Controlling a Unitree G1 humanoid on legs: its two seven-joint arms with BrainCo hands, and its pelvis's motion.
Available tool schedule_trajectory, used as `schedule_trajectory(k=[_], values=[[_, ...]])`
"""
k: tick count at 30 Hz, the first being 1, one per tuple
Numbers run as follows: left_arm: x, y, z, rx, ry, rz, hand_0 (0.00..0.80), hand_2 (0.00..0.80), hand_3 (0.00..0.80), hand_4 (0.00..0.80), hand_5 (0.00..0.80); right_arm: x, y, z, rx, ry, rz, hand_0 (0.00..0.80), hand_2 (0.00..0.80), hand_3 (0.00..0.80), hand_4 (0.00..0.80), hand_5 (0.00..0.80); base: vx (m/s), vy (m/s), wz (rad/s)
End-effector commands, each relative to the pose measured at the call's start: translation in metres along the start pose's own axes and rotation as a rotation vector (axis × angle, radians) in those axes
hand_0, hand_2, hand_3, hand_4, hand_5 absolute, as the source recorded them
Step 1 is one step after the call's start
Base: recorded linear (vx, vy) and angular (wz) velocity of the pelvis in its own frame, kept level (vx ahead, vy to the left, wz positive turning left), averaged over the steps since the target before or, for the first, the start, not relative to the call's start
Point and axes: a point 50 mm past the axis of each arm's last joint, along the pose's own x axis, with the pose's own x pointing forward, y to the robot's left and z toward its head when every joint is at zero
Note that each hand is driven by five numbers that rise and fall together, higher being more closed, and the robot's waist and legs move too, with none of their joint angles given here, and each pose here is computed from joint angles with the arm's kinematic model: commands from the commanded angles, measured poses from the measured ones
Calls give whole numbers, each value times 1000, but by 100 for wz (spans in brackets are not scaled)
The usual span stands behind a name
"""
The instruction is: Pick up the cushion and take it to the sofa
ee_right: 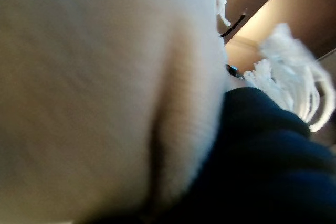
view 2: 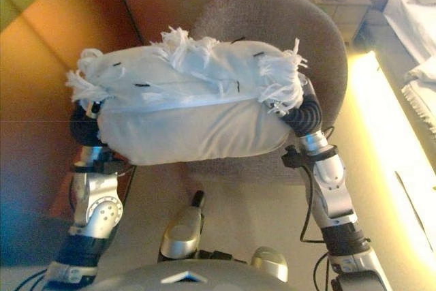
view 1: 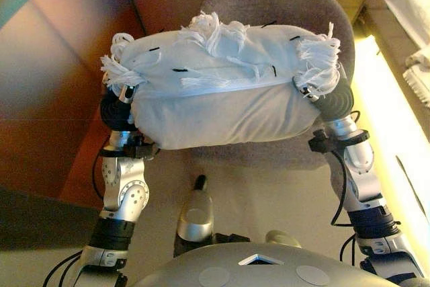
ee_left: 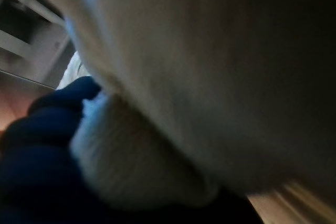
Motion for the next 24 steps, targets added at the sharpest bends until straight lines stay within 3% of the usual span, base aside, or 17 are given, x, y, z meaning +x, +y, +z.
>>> schedule_trajectory(k=[1,11,16,24], values=[[14,-20,30,31,-122,-157,800,800,800,800,800,12,20,39,52,-258,105,800,800,800,800,800,413,216,-26],[27,-19,16,85,-51,-140,800,800,800,800,800,28,23,28,12,-247,-41,800,800,800,800,800,255,39,-22],[26,-29,-3,94,38,-180,800,800,800,800,800,25,13,20,5,-210,-109,800,800,800,800,800,191,-125,63],[15,-21,-16,75,121,-106,800,800,800,800,800,19,14,11,7,-130,-123,800,800,800,800,800,143,-146,17]])
